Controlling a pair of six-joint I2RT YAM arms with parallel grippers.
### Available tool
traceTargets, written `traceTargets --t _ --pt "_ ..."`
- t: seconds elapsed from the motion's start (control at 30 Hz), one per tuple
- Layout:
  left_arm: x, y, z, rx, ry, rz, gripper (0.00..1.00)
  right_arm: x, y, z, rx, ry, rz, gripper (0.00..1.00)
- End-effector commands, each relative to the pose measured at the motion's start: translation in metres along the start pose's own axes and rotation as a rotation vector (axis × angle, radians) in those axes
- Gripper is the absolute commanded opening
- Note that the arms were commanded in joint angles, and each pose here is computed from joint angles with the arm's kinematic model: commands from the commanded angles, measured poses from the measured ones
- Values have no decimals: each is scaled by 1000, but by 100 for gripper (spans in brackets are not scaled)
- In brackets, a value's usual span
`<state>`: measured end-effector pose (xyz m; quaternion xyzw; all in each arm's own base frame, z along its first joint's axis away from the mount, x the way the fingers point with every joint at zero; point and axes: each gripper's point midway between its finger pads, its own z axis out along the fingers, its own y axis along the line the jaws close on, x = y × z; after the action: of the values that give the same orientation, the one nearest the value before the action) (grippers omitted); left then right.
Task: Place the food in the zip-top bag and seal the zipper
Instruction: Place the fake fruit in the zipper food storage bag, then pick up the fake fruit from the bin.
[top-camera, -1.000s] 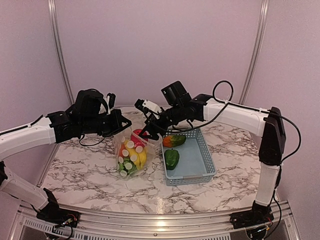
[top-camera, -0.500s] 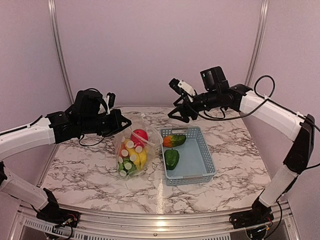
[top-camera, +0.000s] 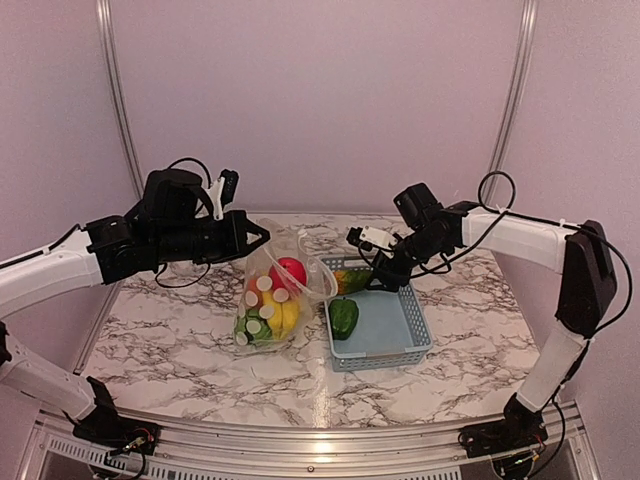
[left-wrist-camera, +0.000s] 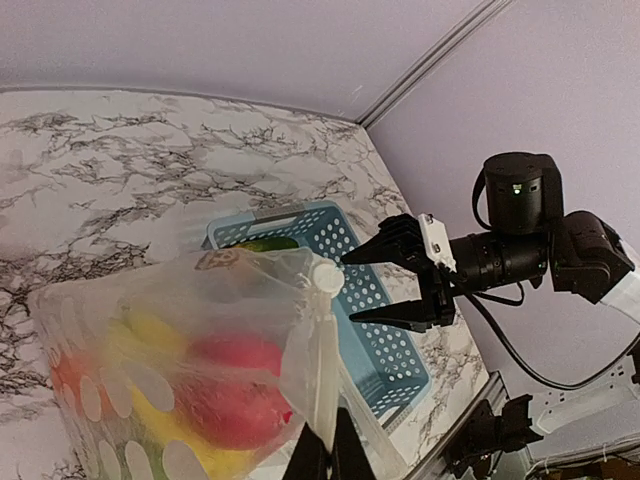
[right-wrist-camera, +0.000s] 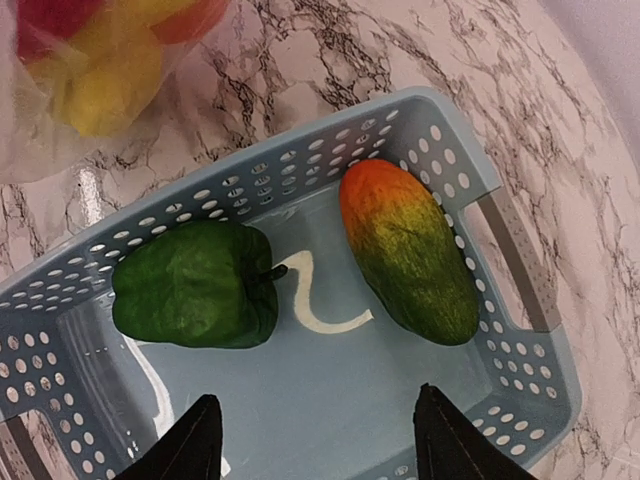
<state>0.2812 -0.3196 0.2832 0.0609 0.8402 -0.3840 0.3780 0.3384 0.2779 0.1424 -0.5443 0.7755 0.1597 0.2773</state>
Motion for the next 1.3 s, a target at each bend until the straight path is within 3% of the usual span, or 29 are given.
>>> traceTargets --t 0.0,0.03,0.1,0.2,0.37,0.77,1.0,1.27 --pt "-7 55 -17 -243 -27 128 0 4 -17 8 59 66 -152 61" --pt "1 78 -15 -343 10 114 0 4 -20 10 69 70 -184 61" --pt "17 68 -8 -281 101 90 0 1 -27 14 84 74 -216 60" --pt "4 29 -12 -102 18 58 0 -5 -35 22 91 78 -242 60" --pt "-16 25 -29 -113 -68 69 0 -8 -44 40 82 82 -277 60" --pt "-4 32 -22 -112 -41 42 0 3 -52 79 54 108 -289 63" --pt "-3 32 -22 -108 -41 42 0 21 -28 77 -60 153 -291 54" --pt "1 32 -15 -96 -29 36 0 10 -40 77 -4 127 -281 55"
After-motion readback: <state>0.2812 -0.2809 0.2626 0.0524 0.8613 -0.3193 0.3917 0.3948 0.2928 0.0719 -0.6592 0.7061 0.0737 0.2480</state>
